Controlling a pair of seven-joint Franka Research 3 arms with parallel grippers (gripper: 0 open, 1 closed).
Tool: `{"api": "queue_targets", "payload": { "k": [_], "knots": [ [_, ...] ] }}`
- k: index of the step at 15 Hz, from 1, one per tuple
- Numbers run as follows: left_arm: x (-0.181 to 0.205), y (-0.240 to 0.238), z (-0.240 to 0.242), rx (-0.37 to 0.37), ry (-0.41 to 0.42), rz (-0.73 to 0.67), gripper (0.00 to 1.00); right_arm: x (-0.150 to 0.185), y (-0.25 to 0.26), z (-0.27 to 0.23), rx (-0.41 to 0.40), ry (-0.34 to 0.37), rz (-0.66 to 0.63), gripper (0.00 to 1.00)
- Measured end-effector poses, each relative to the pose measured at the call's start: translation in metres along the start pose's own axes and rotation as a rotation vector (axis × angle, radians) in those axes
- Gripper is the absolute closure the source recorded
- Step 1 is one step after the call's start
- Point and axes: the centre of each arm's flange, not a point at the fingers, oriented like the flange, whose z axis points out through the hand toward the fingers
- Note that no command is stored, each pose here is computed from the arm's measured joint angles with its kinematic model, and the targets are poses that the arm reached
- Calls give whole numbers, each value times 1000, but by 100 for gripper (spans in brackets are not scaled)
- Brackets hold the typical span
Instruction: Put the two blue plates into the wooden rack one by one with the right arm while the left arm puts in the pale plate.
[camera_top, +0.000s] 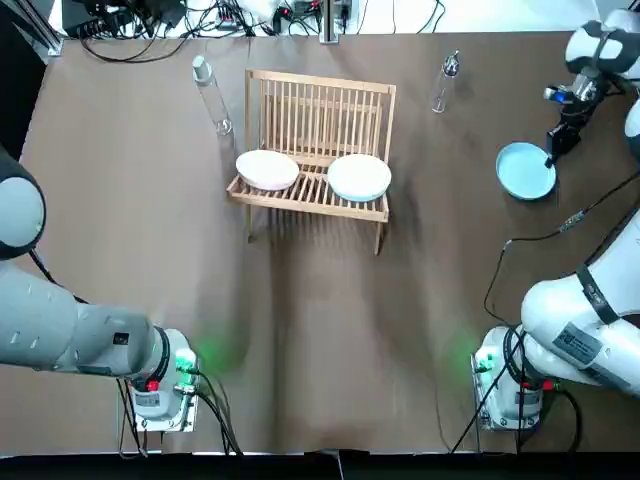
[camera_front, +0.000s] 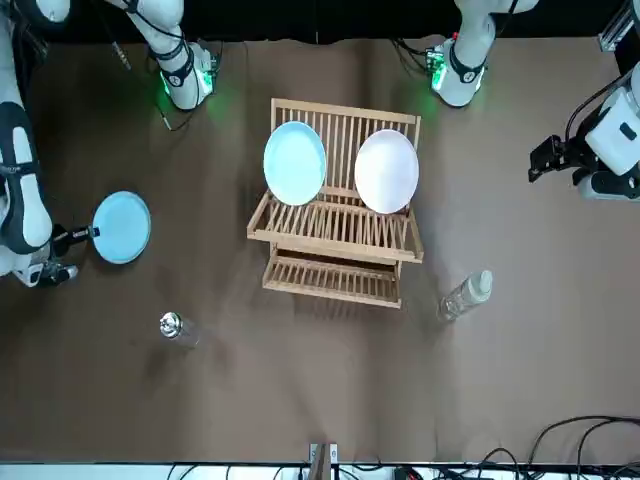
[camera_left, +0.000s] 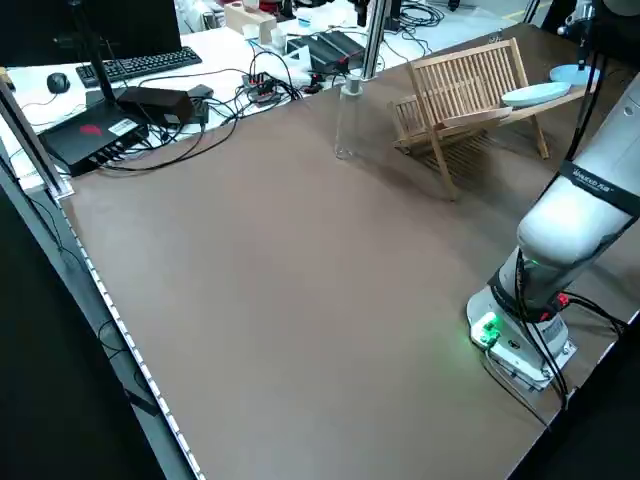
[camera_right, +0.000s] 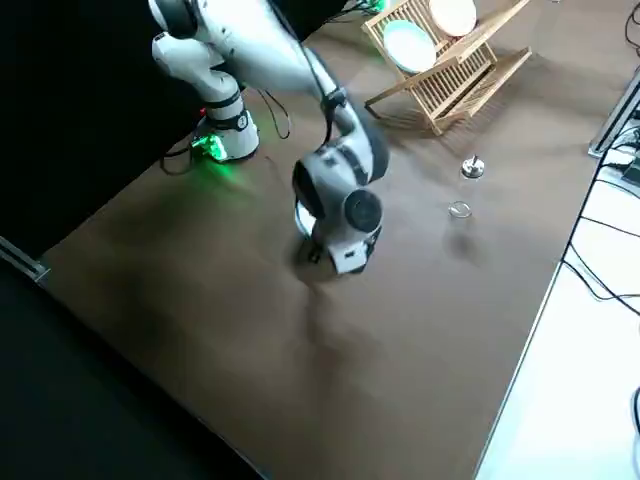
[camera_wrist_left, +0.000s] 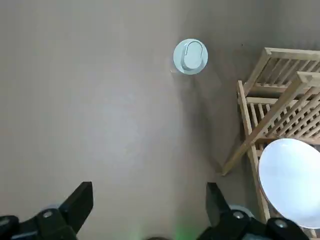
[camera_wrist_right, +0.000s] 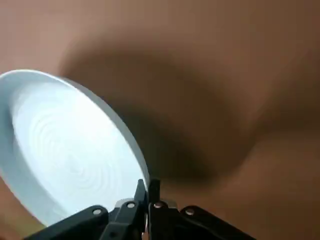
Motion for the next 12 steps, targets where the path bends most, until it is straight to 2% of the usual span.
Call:
{"api": "queue_targets", "payload": {
  "k": [5, 12],
  "knots": [
    [4, 0, 3, 0, 10, 0, 0, -17, -68, -41, 81, -75, -8, 96],
    [5, 0, 5, 0, 11, 14, 0, -53, -186, -73, 176, -346, 193, 96]
  ]
}}
